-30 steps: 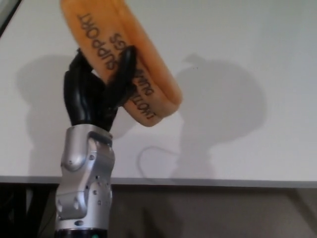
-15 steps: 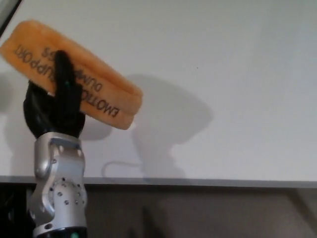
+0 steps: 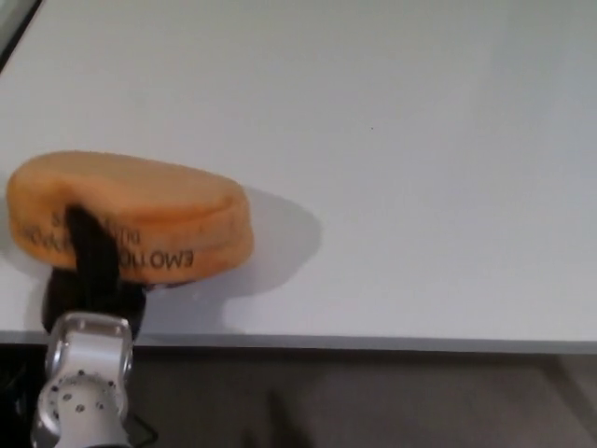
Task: A soft plate is kept in the center of the table close to the robot and the robot uses its left hand to pick up the plate, turns it upside down and places it back on the table
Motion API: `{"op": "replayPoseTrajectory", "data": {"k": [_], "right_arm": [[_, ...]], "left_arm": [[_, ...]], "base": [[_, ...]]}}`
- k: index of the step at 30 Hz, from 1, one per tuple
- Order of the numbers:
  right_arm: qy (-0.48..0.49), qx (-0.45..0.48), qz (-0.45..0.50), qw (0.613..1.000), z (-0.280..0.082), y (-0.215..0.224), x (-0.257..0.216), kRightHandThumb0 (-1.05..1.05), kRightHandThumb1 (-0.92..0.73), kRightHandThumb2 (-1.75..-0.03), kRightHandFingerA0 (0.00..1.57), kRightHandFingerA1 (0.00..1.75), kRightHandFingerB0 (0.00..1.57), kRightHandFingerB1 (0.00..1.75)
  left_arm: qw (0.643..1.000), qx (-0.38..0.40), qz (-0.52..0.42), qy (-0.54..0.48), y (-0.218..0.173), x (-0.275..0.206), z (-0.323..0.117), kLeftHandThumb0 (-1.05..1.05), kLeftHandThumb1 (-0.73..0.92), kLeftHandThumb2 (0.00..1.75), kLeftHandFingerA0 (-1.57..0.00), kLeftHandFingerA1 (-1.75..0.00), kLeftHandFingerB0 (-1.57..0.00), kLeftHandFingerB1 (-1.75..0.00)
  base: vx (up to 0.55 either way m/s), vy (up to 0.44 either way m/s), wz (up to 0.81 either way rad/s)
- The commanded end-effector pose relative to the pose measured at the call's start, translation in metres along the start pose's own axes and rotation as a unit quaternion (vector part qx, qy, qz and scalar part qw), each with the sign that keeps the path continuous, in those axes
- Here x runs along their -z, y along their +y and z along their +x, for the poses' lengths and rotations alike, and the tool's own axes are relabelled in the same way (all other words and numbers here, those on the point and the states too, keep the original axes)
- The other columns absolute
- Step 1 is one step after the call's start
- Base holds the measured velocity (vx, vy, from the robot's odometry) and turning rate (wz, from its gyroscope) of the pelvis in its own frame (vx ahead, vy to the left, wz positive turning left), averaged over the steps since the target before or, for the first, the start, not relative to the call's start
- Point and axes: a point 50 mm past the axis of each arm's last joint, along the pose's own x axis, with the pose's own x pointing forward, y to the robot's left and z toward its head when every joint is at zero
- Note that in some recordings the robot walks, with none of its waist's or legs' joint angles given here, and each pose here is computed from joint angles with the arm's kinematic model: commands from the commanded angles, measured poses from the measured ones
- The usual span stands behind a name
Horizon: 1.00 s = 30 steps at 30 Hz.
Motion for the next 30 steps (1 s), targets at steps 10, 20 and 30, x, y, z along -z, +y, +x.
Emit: {"op": "replayPoseTrajectory", "data": {"k": [10,20,30], "right_arm": [[0.028,-0.011,-0.013,0.999,-0.002,-0.007,-0.003,-0.87,-0.78,-1.11,0.1,0.48,0.0,0.09],[0.034,-0.015,-0.012,0.999,-0.004,-0.003,-0.001,-0.97,-0.82,-1.1,0.14,0.49,0.0,0.0],[0.038,-0.021,-0.014,0.999,-0.005,-0.003,0.0,-0.8,-0.92,-0.69,0.18,0.4,0.0,0.0]], "left_arm": [[0.968,-0.164,0.041,0.187,0.076,0.038,-0.003,-0.46,0.63,0.99,-1.3,-1.45,-0.77,-1.08],[0.961,-0.138,0.092,0.221,0.063,0.053,-0.009,-0.39,0.77,0.64,-1.03,-1.75,-0.63,-1.51],[0.949,-0.073,0.136,0.275,0.033,0.079,-0.016,-0.37,0.77,0.63,-0.98,-1.75,-0.6,-1.61]], "base": [[0.0,0.0,0.0],[0.0,0.0,0.0],[0.0,0.0,0.0]]}}
